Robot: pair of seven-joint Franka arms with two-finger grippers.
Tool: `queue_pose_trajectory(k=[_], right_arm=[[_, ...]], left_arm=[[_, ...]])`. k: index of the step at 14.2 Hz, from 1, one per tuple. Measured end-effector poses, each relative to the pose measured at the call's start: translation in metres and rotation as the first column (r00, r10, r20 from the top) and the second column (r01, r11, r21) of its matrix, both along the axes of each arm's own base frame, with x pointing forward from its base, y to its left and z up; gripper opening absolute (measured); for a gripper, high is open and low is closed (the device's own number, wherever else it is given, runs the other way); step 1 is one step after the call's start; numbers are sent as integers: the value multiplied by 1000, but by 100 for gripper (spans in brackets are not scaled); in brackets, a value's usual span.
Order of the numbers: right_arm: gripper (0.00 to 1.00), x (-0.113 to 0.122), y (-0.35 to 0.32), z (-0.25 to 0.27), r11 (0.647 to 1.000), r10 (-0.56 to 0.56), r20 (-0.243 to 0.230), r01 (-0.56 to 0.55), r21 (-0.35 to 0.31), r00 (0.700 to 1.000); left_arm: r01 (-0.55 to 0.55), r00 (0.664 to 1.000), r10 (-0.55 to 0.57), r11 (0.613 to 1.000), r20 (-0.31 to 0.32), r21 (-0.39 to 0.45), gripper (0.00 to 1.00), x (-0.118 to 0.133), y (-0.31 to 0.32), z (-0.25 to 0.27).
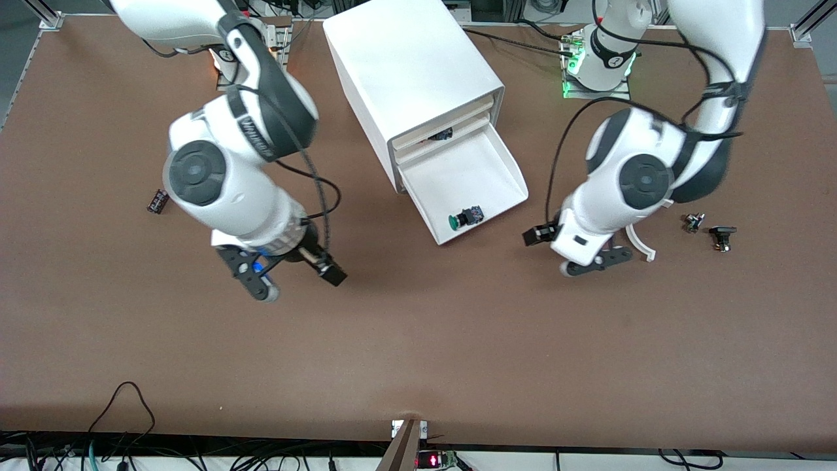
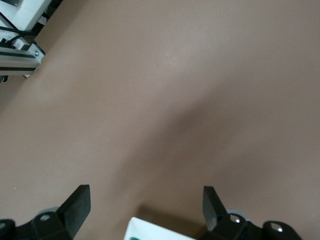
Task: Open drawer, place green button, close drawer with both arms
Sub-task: 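Withdraw the right gripper while the left gripper pushes the drawer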
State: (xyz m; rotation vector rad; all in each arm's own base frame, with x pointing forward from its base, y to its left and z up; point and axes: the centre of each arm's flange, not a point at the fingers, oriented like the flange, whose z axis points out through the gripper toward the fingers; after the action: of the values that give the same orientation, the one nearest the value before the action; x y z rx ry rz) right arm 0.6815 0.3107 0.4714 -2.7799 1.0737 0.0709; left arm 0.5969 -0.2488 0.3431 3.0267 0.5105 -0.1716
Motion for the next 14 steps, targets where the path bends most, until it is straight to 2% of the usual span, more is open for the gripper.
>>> queue_pose_trajectory(k=[4,7,10,14], right_arm=[[100,17,-82,-1,992,126,-2,-126,7,992],[100,19,-139,-1,974,228,2,-228,1,974],[100,10,-185,3,940,341,8,-341,-6,940],[100,-13,-226,17,893,450,25,-449,-19,893]], left_arm=[[-88,995,88,996,46,14,100,-44,-46,-66],[-134,989,130,989,69,58,100,-72,-84,-101],[-148,984,136,984,111,103,100,-78,-94,-115],[-140,986,129,985,107,100,100,-85,-103,-116]])
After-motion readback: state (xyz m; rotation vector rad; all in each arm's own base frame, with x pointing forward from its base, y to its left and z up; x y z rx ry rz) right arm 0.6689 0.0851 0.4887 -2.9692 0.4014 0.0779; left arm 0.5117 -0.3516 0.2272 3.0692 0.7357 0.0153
